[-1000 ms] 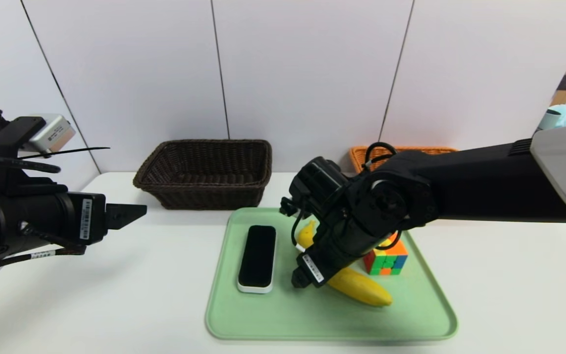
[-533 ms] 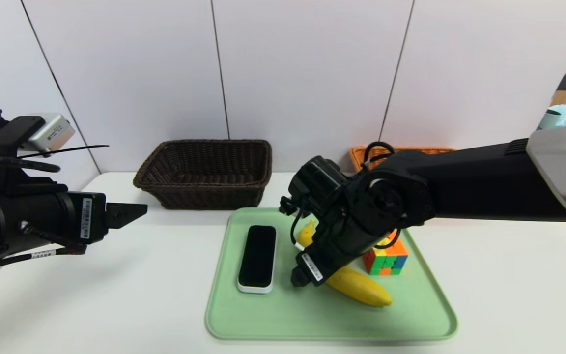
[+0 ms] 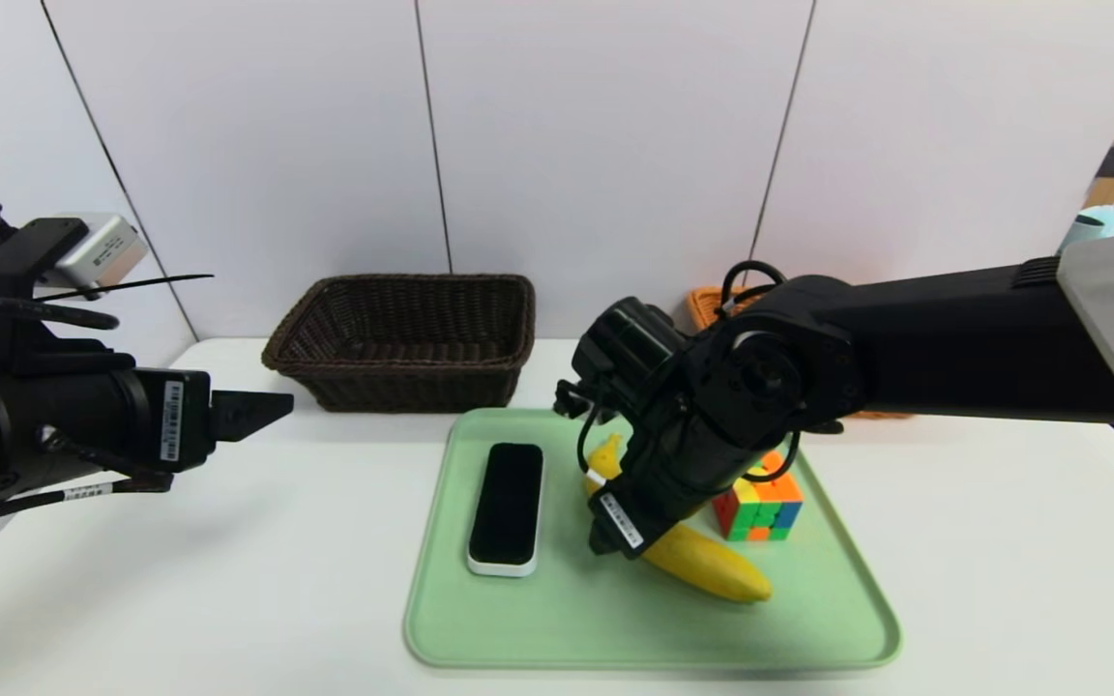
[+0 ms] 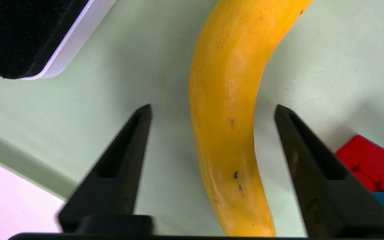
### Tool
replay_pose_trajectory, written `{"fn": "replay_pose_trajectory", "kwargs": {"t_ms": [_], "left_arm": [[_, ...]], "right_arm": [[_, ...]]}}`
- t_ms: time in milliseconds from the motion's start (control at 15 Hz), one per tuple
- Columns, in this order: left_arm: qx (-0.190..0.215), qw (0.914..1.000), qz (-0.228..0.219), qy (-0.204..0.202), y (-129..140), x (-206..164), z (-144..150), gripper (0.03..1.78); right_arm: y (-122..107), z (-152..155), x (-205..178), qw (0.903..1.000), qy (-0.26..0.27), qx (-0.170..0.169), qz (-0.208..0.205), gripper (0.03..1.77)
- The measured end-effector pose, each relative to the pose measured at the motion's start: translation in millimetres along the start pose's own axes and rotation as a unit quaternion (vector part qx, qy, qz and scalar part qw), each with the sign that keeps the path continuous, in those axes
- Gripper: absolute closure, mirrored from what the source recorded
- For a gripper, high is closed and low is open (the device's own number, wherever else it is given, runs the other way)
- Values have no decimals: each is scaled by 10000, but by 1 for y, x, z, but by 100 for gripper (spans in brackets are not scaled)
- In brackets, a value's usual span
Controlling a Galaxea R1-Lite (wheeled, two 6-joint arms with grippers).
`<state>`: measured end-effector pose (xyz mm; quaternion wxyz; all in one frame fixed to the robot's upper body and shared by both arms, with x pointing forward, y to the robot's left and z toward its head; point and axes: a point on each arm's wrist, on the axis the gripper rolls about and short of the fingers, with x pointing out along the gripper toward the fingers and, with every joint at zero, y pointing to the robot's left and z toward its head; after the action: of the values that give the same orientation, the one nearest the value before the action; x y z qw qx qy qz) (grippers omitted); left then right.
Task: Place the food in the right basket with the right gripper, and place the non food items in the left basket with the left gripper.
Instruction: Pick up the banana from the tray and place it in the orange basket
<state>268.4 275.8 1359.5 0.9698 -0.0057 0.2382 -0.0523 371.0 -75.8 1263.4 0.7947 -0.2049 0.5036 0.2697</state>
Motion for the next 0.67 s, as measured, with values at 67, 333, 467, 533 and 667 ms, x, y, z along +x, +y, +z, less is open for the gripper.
{"fn": "replay_pose_trajectory", "kwargs": {"t_ms": [67, 333, 467, 533, 667], "left_arm": [[-1, 10000, -2, -1, 0, 0, 0, 12], [1, 10000, -5, -5, 0, 0, 0, 12], [2, 10000, -10, -7, 0, 0, 0, 12], [1, 10000, -8, -12, 0, -1, 0, 12], [-13, 10000, -7, -16, 0, -1, 0, 12]], "right_arm": [[0, 0, 0, 10000, 6, 4, -2, 75], [0, 0, 1, 10000, 18, 7, -3, 135], [0, 0, 2, 10000, 27, 12, -6, 136], [0, 0, 2, 10000, 30, 10, -5, 136], [1, 0, 3, 10000, 32, 15, -3, 136]]}}
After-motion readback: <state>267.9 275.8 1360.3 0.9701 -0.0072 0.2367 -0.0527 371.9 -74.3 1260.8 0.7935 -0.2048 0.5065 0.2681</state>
